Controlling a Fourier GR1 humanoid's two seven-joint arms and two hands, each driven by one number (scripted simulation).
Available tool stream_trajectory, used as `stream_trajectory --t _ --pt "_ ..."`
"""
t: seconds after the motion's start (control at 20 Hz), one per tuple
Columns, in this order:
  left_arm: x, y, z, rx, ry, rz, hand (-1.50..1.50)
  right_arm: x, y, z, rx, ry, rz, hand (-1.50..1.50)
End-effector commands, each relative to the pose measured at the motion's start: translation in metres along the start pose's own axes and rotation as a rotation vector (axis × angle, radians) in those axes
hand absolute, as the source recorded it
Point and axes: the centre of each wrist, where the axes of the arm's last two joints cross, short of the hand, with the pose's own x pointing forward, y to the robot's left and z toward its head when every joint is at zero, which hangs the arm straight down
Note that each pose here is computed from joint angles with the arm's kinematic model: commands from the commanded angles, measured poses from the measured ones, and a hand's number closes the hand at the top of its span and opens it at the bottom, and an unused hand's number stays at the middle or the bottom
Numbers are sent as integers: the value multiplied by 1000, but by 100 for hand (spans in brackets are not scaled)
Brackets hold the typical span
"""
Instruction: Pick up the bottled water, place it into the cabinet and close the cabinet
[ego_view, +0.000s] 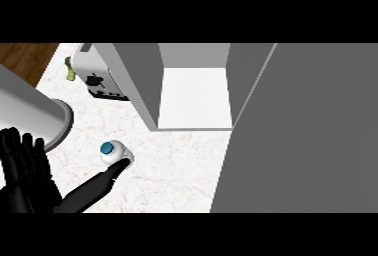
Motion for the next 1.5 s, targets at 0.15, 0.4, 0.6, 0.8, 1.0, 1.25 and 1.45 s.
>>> stream_trajectory --t 0.15,0.4,0.6,0.8,1.0,1.25,1.45 --pt "-45 9 -3 -3 52 -38 -150 18 1 12 -26 -48 94 -150" --pt "-71 18 -11 -25 75 -29 -150 26 -7 13 -34 -53 101 -150" --pt "-86 10 -18 -39 70 -32 -150 34 -9 17 -37 -41 103 -150" --pt "-114 -12 -19 -59 60 -30 -150 30 0 11 -43 -66 90 -150" --pt "-143 -13 -19 -69 88 -26 -150 29 1 17 -49 -65 91 -150" --pt "-168 -26 -12 -71 96 -30 -150 33 -5 8 -39 -62 103 -150" --pt "-181 -27 -19 -52 109 -16 -150 24 -1 8 -43 -47 97 -150"
